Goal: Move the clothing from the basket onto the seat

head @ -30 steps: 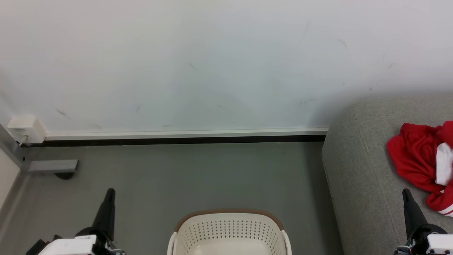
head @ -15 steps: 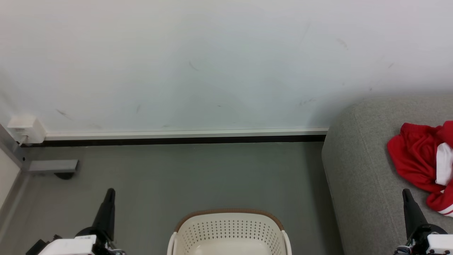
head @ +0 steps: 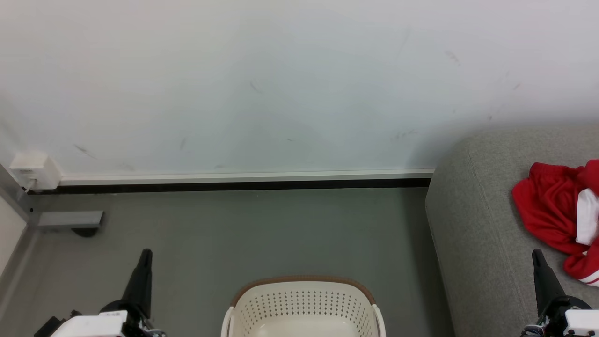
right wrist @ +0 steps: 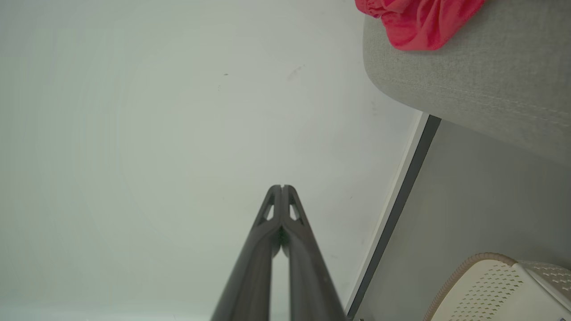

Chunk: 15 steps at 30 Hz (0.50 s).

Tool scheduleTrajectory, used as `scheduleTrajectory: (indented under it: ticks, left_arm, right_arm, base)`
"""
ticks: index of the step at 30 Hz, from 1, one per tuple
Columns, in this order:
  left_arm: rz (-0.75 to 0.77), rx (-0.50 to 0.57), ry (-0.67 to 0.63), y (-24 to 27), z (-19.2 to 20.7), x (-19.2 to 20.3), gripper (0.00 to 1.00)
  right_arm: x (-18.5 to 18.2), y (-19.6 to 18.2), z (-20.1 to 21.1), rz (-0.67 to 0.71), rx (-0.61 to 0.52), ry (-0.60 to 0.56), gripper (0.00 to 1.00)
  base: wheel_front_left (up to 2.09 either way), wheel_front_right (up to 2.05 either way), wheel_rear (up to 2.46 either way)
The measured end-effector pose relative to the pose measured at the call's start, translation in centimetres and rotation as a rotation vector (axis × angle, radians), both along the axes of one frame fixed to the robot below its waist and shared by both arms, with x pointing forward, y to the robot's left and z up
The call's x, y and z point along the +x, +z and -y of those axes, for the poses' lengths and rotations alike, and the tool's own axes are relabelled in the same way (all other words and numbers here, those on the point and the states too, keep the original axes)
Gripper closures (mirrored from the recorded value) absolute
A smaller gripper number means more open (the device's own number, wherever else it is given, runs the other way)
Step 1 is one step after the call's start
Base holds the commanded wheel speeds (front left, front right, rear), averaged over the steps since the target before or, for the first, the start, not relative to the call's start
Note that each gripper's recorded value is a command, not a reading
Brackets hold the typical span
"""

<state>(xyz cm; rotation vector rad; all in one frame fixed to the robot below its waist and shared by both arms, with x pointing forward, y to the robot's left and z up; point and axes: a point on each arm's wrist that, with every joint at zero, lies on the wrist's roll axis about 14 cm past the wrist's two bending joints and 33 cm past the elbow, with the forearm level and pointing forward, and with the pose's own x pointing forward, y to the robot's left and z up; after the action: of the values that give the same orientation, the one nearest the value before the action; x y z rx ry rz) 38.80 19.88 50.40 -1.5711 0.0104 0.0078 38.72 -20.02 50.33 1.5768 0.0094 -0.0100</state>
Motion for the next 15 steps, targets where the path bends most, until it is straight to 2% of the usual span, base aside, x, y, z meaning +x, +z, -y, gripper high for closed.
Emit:
scheduleTrajectory:
  ticks: [15]
  left_arm:
    - [0.000,0.000,0.000,0.01,-0.01,0.00,1.00]
  right_arm:
    - [0.00,0.00,0.01,0.000,0.000,0.000,1.00]
  base:
    - [0.00,0.00,0.00]
